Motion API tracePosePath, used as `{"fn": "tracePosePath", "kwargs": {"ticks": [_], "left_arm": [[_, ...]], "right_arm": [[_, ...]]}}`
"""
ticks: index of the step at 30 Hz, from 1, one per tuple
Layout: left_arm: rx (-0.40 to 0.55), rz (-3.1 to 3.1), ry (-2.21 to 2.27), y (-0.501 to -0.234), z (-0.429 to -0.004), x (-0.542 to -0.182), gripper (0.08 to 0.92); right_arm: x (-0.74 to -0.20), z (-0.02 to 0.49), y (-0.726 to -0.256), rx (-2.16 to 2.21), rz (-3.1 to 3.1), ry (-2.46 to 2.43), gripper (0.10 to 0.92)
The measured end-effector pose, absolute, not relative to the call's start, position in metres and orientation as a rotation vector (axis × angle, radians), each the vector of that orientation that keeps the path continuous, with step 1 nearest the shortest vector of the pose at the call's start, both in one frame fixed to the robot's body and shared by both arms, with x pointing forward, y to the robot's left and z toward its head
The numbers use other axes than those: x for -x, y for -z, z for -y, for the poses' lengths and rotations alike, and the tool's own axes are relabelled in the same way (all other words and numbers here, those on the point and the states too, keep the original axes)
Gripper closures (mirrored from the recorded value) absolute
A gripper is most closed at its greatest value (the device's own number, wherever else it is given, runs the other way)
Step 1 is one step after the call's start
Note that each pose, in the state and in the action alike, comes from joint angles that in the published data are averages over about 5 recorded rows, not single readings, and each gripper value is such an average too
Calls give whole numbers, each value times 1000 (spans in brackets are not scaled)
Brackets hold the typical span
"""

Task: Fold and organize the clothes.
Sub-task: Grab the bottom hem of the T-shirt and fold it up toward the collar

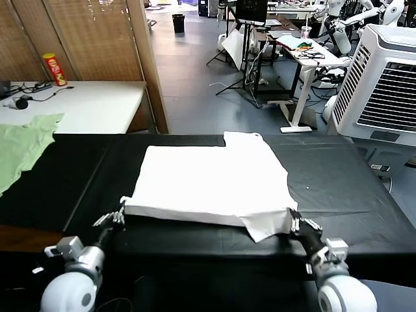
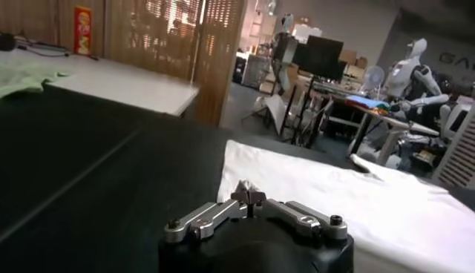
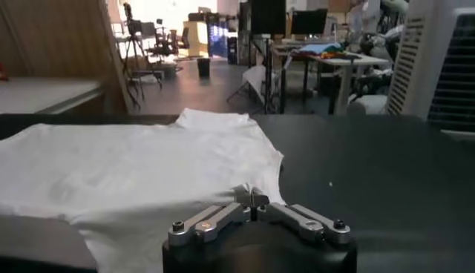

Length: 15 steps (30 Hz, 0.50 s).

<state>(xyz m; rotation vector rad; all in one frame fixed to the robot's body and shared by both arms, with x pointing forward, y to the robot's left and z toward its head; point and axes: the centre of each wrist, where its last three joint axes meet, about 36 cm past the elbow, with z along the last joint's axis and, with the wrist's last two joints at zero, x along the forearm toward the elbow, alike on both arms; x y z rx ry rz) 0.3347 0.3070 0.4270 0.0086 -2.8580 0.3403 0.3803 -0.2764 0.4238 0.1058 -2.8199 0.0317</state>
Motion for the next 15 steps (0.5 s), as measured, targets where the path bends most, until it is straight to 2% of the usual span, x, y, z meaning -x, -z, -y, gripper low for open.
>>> {"fn": "tracePosePath", "kwargs": {"ticks": [15], "left_arm": [[-51, 2864, -261, -404, -321, -392, 872]], "right_arm": [[-446, 281, -395, -134, 2788, -23, 900]]}}
